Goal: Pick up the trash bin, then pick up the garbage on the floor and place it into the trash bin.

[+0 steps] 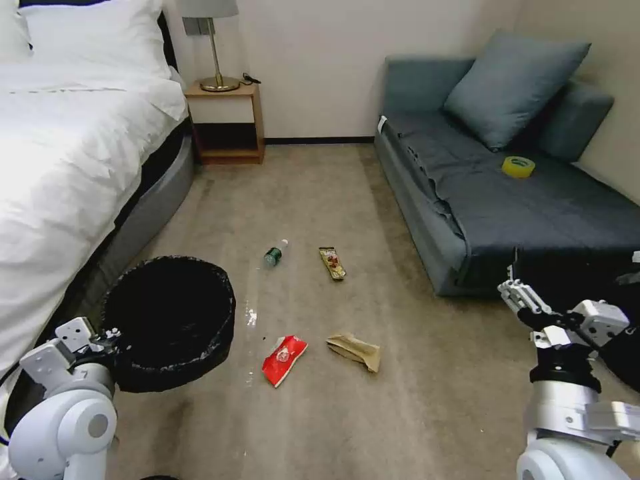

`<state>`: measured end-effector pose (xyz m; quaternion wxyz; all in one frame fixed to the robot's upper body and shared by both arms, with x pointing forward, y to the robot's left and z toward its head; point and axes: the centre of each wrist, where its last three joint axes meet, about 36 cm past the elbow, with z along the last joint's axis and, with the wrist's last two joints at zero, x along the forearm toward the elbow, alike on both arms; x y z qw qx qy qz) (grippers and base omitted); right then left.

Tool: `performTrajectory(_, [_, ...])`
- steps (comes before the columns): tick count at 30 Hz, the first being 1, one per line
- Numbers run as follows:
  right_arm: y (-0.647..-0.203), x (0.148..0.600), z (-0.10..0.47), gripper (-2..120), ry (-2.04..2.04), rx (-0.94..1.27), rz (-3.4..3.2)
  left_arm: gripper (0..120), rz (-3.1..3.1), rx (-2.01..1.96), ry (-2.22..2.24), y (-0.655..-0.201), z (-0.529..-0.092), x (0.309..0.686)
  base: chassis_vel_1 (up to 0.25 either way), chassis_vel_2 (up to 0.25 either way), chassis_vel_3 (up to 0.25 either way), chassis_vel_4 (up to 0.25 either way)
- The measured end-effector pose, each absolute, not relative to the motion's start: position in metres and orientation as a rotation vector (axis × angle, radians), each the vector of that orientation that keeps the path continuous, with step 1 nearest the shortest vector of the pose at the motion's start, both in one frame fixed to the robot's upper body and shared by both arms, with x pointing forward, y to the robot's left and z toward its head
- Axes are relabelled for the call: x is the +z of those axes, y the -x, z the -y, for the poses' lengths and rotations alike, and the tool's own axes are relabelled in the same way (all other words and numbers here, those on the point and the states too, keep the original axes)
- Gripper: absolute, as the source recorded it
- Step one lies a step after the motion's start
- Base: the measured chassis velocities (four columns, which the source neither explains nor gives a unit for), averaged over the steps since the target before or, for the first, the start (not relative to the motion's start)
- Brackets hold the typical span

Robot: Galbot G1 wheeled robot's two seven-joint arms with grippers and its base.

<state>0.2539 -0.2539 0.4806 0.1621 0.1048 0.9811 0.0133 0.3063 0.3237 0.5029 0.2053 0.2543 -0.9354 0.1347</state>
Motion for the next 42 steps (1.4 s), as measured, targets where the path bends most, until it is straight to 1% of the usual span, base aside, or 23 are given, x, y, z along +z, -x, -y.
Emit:
performTrajectory(6, [-0.257,0.465,0.253,100,-0.173,-0.052,-2.819,2,2.619,0.378,-0.705,-0.304,-0.323,0.506,0.000,0.000,0.000,0.000])
performTrajectory(11, [-0.275,0.445,0.238,100,-0.004,-0.108,-2.904,2,2.638,0.376,-0.688,-0.301,-0.321,0.512,0.000,0.000,0.000,0.000])
performTrajectory(14, [-0.296,0.419,0.226,100,0.188,-0.176,-3.029,2,2.653,0.374,-0.651,-0.302,-0.317,0.514,0.000,0.000,0.000,0.000])
performTrajectory(16, [-0.304,0.411,0.224,100,0.249,-0.194,-3.058,2,2.654,0.374,-0.647,-0.302,-0.316,0.515,0.000,0.000,0.000,0.000])
performTrajectory(20, [-0.342,0.365,0.227,100,0.519,-0.350,-3.188,2,2.653,0.375,-0.641,-0.302,-0.314,0.514,0.000,0.000,0.000,0.000])
performTrajectory(21, [-0.342,0.365,0.227,100,0.519,-0.350,-3.188,2,2.653,0.375,-0.641,-0.302,-0.314,0.514,0.000,0.000,0.000,0.000])
performTrajectory(25, [-0.384,0.329,0.227,99,0.714,-0.416,-3.264,2,2.645,0.371,-0.651,-0.302,-0.312,0.511,0.000,0.000,0.000,0.000])
performTrajectory(26, [-0.384,0.329,0.227,99,0.714,-0.416,-3.264,2,2.645,0.371,-0.651,-0.302,-0.312,0.511,0.000,0.000,0.000,0.000])
performTrajectory(29, [-0.408,0.294,0.230,87,0.833,-0.551,-3.303,2,2.637,0.370,-0.662,-0.300,-0.310,0.510,0.000,0.000,0.000,0.000])
performTrajectory(30, [-0.413,0.284,0.232,85,0.867,-0.595,-3.313,2,2.635,0.370,-0.664,-0.299,-0.309,0.510,0.000,0.000,0.000,0.000])
performTrajectory(31, [-0.413,0.284,0.232,85,0.867,-0.595,-3.313,2,2.635,0.370,-0.664,-0.299,-0.309,0.510,0.000,0.000,0.000,0.000])
performTrajectory(32, [-0.419,0.273,0.236,84,0.901,-0.638,-3.326,2,2.635,0.368,-0.668,-0.298,-0.309,0.510,0.000,0.000,0.000,0.000])
performTrajectory(34, [-0.427,0.258,0.240,86,0.970,-0.711,-3.335,2,2.631,0.362,-0.678,-0.297,-0.309,0.509,0.000,0.000,0.000,0.000])
performTrajectory(35, [-0.434,0.254,0.244,89,1.004,-0.761,-3.325,2,2.631,0.360,-0.682,-0.296,-0.309,0.509,0.000,0.000,0.000,0.000])
performTrajectory(36, [-0.434,0.254,0.244,89,1.004,-0.761,-3.325,2,2.631,0.360,-0.682,-0.296,-0.309,0.509,0.000,0.000,0.000,0.000])
performTrajectory(37, [-0.443,0.251,0.249,94,1.024,-0.816,-3.307,2,2.631,0.359,-0.687,-0.295,-0.309,0.510,0.000,0.000,0.000,0.000])
performTrajectory(38, [-0.450,0.250,0.252,96,1.040,-0.852,-3.295,2,2.630,0.359,-0.692,-0.295,-0.309,0.510,0.000,0.000,0.000,0.000])
performTrajectory(42, [-0.464,0.240,0.258,98,1.092,-0.958,-3.268,2,2.628,0.359,-0.705,-0.293,-0.309,0.510,0.000,0.000,0.000,0.000])
